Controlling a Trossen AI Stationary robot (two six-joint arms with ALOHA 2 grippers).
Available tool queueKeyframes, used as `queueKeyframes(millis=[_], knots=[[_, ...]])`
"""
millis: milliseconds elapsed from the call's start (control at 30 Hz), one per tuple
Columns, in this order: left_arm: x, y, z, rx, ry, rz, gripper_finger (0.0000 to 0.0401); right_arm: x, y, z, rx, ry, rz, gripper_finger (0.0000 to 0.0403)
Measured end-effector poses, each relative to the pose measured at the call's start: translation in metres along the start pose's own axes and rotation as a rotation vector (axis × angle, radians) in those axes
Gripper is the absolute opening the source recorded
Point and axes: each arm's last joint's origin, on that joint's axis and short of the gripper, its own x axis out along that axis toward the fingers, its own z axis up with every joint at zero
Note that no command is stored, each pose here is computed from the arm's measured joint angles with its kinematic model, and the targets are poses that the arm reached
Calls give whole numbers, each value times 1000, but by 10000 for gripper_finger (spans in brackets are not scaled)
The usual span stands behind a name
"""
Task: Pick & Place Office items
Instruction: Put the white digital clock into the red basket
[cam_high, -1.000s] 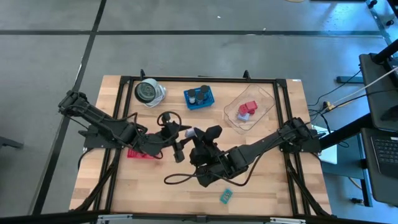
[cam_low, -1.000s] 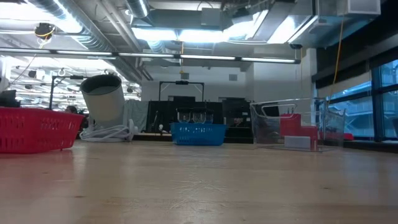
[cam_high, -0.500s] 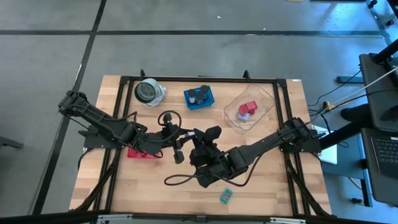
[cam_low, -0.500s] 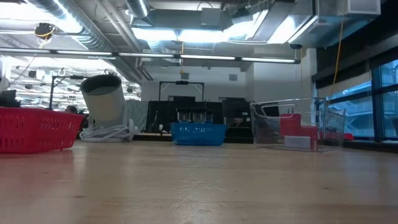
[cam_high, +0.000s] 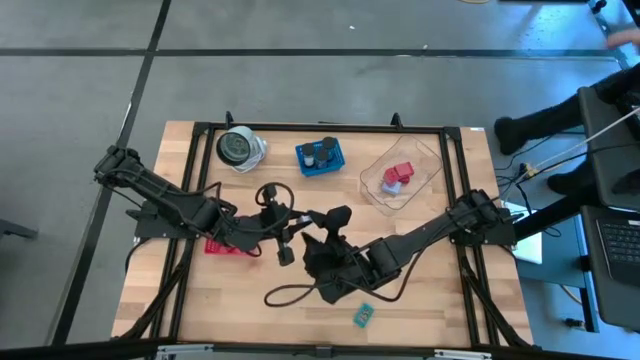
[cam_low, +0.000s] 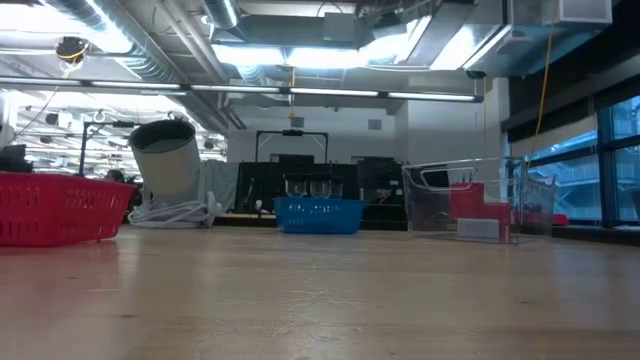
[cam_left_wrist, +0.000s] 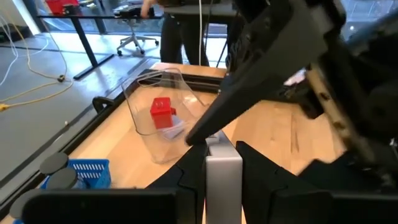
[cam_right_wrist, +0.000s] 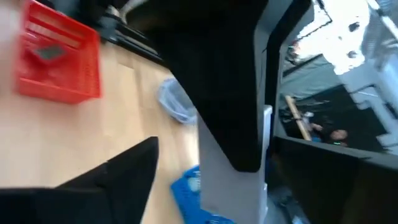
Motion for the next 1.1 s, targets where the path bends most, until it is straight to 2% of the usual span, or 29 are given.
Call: queueKeyframes(millis=[100, 200, 300, 400, 533, 767, 900, 1100], knots=[[0, 1, -3, 24, 25, 8, 60, -8, 0, 4, 79, -17, 119, 343], [2, 6, -7, 47, 63, 36, 60, -20, -6, 11, 217, -8, 285, 356], [0, 15, -11, 51, 116, 79, 61, -37, -13, 11, 313, 79, 437, 356], [-4, 22, -21, 65, 219, 106, 61, -49, -28, 11, 438, 187, 530, 350], [-16, 36, -31, 55, 336, 153, 62, -62, -34, 5, 515, 308, 552, 341], [-40, 51, -54, -2, 675, 171, 63, -75, -32, -3, 558, 389, 529, 329], [-49, 53, -80, -40, 869, 187, 64, -81, -29, -3, 574, 393, 537, 329], [-57, 50, -125, -76, 1053, 205, 64, -82, -29, -3, 581, 393, 536, 329]])
